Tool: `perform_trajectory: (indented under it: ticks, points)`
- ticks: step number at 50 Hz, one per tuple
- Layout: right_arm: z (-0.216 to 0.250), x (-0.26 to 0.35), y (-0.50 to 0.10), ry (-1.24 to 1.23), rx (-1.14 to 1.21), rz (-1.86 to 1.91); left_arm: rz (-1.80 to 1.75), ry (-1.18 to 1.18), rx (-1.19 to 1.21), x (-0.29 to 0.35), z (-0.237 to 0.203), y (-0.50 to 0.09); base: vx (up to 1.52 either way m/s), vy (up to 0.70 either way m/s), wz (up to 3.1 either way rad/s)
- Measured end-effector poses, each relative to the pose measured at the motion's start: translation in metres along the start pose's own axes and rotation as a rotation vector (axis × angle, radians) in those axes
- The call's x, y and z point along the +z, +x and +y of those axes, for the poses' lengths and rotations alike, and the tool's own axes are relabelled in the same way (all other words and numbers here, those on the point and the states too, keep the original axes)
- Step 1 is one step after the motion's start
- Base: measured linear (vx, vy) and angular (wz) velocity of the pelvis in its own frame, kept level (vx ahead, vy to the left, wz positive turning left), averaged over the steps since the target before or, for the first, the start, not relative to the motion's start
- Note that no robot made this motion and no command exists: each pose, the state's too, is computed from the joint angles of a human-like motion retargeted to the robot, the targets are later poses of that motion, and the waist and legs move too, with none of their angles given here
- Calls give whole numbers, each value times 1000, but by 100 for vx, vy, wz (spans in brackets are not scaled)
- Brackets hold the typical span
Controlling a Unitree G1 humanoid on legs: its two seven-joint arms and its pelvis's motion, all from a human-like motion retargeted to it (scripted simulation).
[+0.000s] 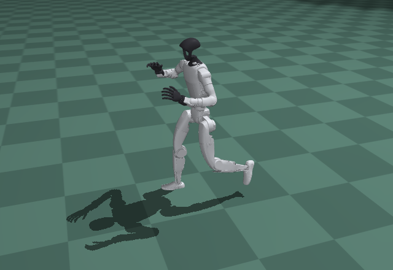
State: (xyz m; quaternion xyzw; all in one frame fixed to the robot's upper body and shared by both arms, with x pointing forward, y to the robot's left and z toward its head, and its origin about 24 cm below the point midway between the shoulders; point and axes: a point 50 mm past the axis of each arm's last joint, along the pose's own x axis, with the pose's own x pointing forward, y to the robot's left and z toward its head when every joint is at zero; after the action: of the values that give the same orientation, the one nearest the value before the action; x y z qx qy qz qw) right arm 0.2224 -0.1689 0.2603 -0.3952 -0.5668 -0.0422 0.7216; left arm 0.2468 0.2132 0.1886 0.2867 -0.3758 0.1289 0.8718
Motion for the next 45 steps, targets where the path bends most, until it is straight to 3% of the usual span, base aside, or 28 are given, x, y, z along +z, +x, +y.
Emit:
perform_trajectory:
  ticks: [4, 7, 9, 11, 16, 29, 39, 42, 45]
  points:
    - [-10, 8, -52, 107, -8, 196, -154, 113, 189, 24, 39, 25, 99, -24, -294]
    - [-45, 15, -82, 58, -43, 356, -301, 173, 317, 52, 70, 28, 79, -8, -348]
    - [-67, 22, -97, -1, -62, 451, -352, -117, 405, 74, 86, 11, 59, 10, -397]
    - [-83, 30, -107, -52, -28, 511, -326, 209, 442, 71, 109, -12, 45, 33, -377]
    - [-87, 34, -129, -103, 100, 651, -86, 64, 487, 54, 123, -61, 34, 51, -290]
    - [-44, 14, -103, -24, 155, 470, -136, 70, 420, 39, 107, -22, 21, 48, -142]
    - [-37, 23, -105, 57, 252, 498, 16, 154, 304, 33, 108, -35, 16, 39, -18]
    - [-43, 22, -104, 66, 275, 520, 85, 229, 177, 24, 122, -17, 10, 58, 132]
    - [-44, 24, -96, 158, 265, 495, 108, 457, 74, 8, 143, 30, 12, 62, 171]
